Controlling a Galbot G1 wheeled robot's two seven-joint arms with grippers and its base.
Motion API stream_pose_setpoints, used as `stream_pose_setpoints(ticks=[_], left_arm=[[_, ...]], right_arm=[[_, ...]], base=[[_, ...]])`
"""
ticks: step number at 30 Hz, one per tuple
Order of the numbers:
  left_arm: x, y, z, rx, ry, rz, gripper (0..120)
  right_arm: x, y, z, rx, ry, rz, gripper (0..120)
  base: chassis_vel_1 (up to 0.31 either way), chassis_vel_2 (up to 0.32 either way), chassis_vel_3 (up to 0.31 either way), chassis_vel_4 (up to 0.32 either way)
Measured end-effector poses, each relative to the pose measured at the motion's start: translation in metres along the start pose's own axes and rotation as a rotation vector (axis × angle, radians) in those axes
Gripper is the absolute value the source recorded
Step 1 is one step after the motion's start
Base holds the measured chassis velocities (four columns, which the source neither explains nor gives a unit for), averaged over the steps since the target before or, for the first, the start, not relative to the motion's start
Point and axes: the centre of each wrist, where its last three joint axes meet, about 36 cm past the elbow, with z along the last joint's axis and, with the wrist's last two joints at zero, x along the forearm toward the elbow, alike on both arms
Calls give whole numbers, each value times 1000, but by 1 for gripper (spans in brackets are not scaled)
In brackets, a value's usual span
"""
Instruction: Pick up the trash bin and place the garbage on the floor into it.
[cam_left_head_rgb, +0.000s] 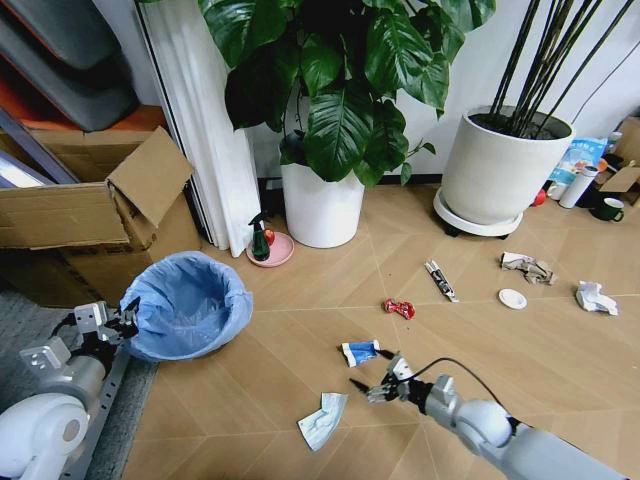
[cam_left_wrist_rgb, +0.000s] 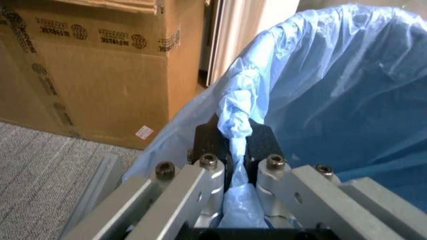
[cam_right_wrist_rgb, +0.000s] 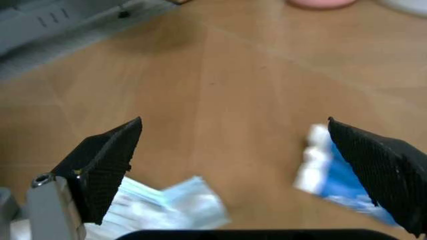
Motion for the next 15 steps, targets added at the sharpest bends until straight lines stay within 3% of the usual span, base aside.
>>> stream_pose_setpoints(ticks=[6, 15], left_arm=[[0, 0, 0, 5, -4, -4, 1], [2, -4, 0, 5, -5, -3, 1]], right_arm=[[-18, 29, 21, -88, 69, -33, 100], [-44, 41, 51, -71, 148, -45, 100]], base=[[0, 0, 0, 0], [0, 0, 0, 0]])
